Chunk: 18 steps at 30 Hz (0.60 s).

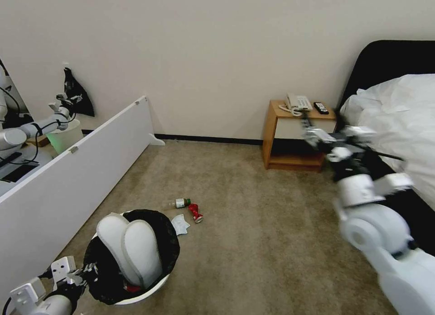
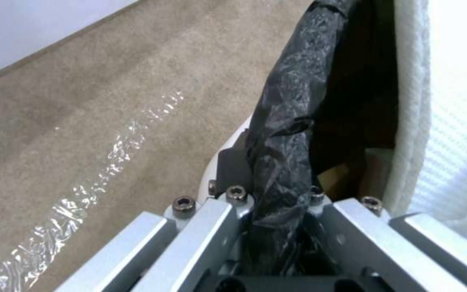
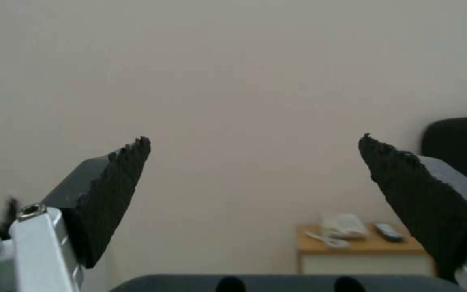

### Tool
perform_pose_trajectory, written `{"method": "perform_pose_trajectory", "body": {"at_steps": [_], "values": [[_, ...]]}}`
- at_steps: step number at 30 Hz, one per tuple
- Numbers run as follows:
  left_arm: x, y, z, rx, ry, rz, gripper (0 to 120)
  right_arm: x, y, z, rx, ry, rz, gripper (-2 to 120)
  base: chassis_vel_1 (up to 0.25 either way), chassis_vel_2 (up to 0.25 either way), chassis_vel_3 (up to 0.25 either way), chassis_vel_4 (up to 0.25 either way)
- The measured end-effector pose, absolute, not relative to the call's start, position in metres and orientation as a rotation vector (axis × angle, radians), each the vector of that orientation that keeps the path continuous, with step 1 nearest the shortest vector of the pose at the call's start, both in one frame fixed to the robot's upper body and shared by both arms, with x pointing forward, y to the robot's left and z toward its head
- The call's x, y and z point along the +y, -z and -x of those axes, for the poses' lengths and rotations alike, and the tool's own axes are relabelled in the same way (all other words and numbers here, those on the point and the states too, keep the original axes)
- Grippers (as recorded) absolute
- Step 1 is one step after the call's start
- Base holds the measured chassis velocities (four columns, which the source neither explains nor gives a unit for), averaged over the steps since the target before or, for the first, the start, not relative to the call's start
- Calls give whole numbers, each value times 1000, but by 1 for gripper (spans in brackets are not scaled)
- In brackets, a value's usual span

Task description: Pick up the trash bin and place the garbage on the floor into it.

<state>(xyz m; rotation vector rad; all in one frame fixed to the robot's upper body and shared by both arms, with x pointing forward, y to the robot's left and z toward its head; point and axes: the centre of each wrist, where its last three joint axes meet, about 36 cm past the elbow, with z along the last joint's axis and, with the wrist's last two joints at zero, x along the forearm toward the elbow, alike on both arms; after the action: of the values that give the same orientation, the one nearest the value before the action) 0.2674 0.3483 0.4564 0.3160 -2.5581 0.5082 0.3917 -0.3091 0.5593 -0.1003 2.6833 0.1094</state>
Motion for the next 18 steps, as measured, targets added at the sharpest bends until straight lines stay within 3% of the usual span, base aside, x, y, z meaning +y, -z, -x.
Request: {"method": "perform_pose_trajectory", "body": {"at_steps": [9, 18], "values": [[340, -458, -257, -2554, -478, -325, 2, -301, -515, -346, 2760, 47, -17, 95, 0, 0, 0, 0], [336, -461, -249, -2554, -477, -337, 2, -301, -488, -333, 2770, 78, -51, 98, 0, 0, 0, 0]]}}
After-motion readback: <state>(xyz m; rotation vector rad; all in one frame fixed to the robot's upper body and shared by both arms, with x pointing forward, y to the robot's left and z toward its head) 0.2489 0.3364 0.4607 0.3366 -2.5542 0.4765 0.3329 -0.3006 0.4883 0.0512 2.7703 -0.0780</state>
